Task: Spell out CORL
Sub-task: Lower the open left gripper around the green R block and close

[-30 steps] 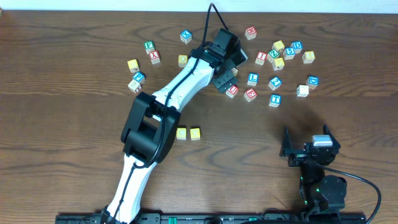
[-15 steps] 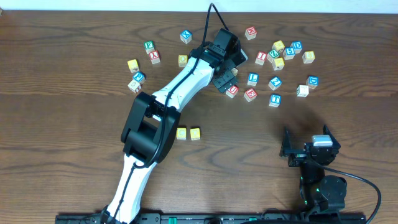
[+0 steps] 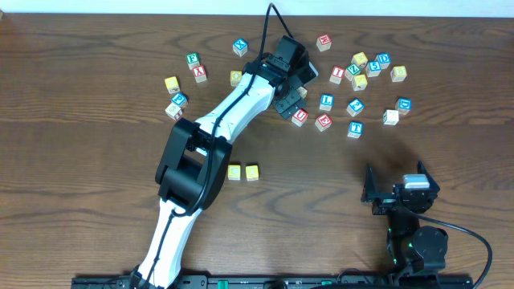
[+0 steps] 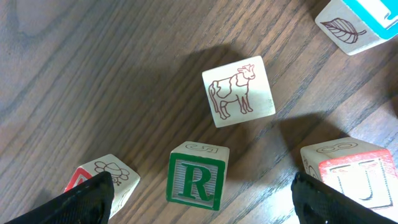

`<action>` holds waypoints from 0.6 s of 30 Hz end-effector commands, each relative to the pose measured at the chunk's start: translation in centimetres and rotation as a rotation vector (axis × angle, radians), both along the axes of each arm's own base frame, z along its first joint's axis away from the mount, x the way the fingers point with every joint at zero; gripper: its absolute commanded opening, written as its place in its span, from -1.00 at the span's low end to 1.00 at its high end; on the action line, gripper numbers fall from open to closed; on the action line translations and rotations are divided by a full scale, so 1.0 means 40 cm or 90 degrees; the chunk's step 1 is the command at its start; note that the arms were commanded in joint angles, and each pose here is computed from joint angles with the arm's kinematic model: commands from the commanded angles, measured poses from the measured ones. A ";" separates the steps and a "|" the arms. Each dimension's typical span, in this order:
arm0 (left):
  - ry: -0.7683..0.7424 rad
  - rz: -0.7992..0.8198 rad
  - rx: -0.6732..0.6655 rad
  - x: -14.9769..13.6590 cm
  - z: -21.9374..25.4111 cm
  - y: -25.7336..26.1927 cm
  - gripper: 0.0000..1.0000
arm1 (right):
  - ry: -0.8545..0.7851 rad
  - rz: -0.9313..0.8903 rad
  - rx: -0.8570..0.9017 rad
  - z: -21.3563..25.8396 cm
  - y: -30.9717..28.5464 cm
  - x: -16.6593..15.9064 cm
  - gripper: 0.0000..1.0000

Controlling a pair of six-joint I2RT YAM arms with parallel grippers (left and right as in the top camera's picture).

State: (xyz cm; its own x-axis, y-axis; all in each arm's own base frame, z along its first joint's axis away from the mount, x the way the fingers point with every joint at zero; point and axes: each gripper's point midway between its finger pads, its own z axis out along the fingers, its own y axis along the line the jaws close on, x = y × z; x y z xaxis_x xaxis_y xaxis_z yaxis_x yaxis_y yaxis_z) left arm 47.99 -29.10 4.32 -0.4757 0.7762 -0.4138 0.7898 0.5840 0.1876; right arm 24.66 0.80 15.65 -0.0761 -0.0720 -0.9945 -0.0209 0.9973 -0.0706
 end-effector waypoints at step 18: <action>0.023 0.004 -0.017 -0.010 -0.022 0.018 0.79 | 0.000 -0.002 -0.001 -0.001 -0.002 -0.001 0.98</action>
